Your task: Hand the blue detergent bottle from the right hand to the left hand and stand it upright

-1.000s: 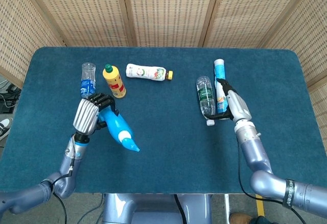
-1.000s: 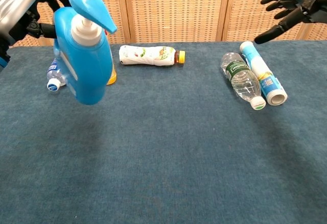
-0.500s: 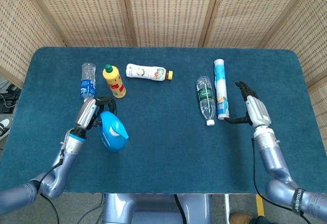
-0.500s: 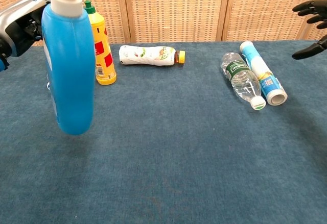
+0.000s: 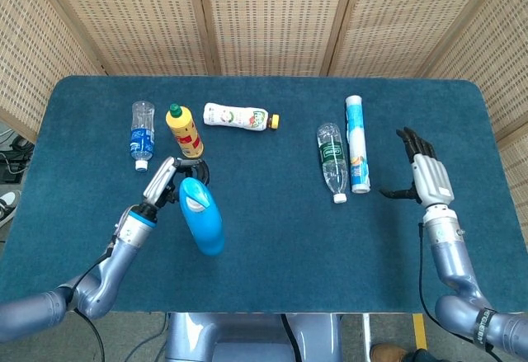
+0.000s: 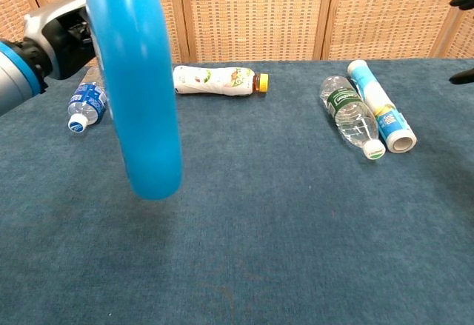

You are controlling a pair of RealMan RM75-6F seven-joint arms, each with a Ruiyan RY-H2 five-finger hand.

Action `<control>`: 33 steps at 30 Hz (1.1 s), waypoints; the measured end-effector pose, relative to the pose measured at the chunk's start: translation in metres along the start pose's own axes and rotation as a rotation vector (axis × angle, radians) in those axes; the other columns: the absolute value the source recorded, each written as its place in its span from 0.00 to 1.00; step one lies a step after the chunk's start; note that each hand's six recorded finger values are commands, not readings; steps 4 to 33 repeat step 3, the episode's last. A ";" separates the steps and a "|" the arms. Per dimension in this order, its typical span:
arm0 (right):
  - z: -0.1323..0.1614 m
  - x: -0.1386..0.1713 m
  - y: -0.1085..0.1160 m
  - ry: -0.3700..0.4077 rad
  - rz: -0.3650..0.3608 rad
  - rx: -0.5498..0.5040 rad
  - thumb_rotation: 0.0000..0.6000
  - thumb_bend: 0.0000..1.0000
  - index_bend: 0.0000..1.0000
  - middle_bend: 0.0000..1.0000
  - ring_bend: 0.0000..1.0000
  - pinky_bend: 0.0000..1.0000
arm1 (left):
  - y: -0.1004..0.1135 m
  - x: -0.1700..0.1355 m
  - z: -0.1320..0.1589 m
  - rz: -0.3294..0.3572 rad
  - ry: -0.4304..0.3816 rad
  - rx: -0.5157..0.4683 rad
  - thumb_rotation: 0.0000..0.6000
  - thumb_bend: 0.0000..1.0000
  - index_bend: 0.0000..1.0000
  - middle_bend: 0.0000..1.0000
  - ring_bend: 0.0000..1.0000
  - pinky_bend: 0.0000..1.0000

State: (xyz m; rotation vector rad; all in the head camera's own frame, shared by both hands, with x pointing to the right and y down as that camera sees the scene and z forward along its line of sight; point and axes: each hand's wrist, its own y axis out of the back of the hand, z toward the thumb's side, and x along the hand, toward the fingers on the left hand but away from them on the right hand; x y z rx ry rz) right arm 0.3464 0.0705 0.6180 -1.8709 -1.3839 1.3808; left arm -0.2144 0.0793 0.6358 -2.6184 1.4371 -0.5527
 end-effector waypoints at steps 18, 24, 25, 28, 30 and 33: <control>-0.005 0.001 0.002 0.007 -0.026 0.034 1.00 0.00 0.00 0.00 0.00 0.00 | -0.008 0.007 0.005 -0.023 0.005 -0.028 1.00 0.74 0.72 0.61 0.55 0.79; -0.005 0.001 0.002 0.007 -0.026 0.034 1.00 0.00 0.00 0.00 0.00 0.00 | -0.008 0.007 0.005 -0.023 0.005 -0.028 1.00 0.74 0.72 0.61 0.55 0.79; -0.005 0.001 0.002 0.007 -0.026 0.034 1.00 0.00 0.00 0.00 0.00 0.00 | -0.008 0.007 0.005 -0.023 0.005 -0.028 1.00 0.74 0.72 0.61 0.55 0.79; -0.005 0.001 0.002 0.007 -0.026 0.034 1.00 0.00 0.00 0.00 0.00 0.00 | -0.008 0.007 0.005 -0.023 0.005 -0.028 1.00 0.74 0.72 0.61 0.55 0.79; -0.005 0.001 0.002 0.007 -0.026 0.034 1.00 0.00 0.00 0.00 0.00 0.00 | -0.008 0.007 0.005 -0.023 0.005 -0.028 1.00 0.74 0.72 0.61 0.55 0.79; -0.005 0.001 0.002 0.007 -0.026 0.034 1.00 0.00 0.00 0.00 0.00 0.00 | -0.008 0.007 0.005 -0.023 0.005 -0.028 1.00 0.74 0.72 0.61 0.55 0.79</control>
